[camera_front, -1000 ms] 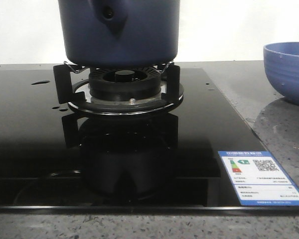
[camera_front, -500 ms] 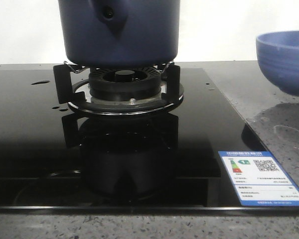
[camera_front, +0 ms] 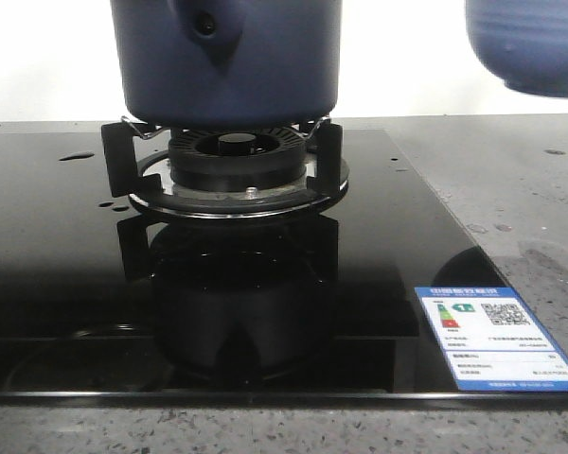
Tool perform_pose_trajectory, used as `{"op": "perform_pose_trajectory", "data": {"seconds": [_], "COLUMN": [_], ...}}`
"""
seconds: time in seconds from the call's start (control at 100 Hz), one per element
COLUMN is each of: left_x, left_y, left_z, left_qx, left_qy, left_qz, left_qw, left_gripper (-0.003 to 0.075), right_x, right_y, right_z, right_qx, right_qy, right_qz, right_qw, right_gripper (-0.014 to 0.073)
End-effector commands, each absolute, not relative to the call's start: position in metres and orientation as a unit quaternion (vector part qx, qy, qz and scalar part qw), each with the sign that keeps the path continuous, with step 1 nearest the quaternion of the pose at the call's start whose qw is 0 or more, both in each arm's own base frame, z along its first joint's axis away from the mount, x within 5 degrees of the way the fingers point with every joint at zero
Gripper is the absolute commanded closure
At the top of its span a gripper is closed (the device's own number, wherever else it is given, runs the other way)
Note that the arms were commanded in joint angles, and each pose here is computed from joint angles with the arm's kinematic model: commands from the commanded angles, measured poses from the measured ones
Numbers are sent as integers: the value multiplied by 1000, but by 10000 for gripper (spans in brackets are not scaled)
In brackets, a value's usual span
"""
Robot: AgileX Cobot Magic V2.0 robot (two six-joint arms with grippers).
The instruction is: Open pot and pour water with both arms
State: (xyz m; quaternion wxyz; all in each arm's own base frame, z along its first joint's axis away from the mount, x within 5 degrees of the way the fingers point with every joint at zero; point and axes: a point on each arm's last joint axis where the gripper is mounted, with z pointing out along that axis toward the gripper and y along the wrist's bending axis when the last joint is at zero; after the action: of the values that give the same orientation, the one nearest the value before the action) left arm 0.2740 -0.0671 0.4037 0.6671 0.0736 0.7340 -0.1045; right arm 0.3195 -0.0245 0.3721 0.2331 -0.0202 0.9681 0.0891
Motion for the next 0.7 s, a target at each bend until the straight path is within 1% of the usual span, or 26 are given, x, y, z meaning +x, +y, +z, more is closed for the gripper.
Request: {"op": "perform_pose_trajectory", "data": {"seconds": [0.0,0.23,0.37,0.49,0.57,0.69], "left_x": [268,268,268,268,269,269], "left_y": [-54,-49,-49,-49,-49,-49], "left_z": [432,430,430,430,430,431], "left_qx": [38,38,38,38,37,35], "left_qy": [682,694,694,694,693,689], "left_qz": [-90,-87,-87,-87,-87,-85], "left_qw": [724,714,714,714,715,719], "left_gripper": [374,374,374,374,374,374], "right_x": [317,333,345,356,365,377], "right_y": [-8,39,73,105,125,149], "right_z": [408,450,465,469,466,462], "right_qx": [-38,-92,-129,-160,-177,-189], "right_qy": [951,925,909,896,888,870], "right_qz": [108,133,154,174,184,207], "right_qw": [286,343,364,376,381,406], "right_gripper": [650,650,650,650,650,650]}}
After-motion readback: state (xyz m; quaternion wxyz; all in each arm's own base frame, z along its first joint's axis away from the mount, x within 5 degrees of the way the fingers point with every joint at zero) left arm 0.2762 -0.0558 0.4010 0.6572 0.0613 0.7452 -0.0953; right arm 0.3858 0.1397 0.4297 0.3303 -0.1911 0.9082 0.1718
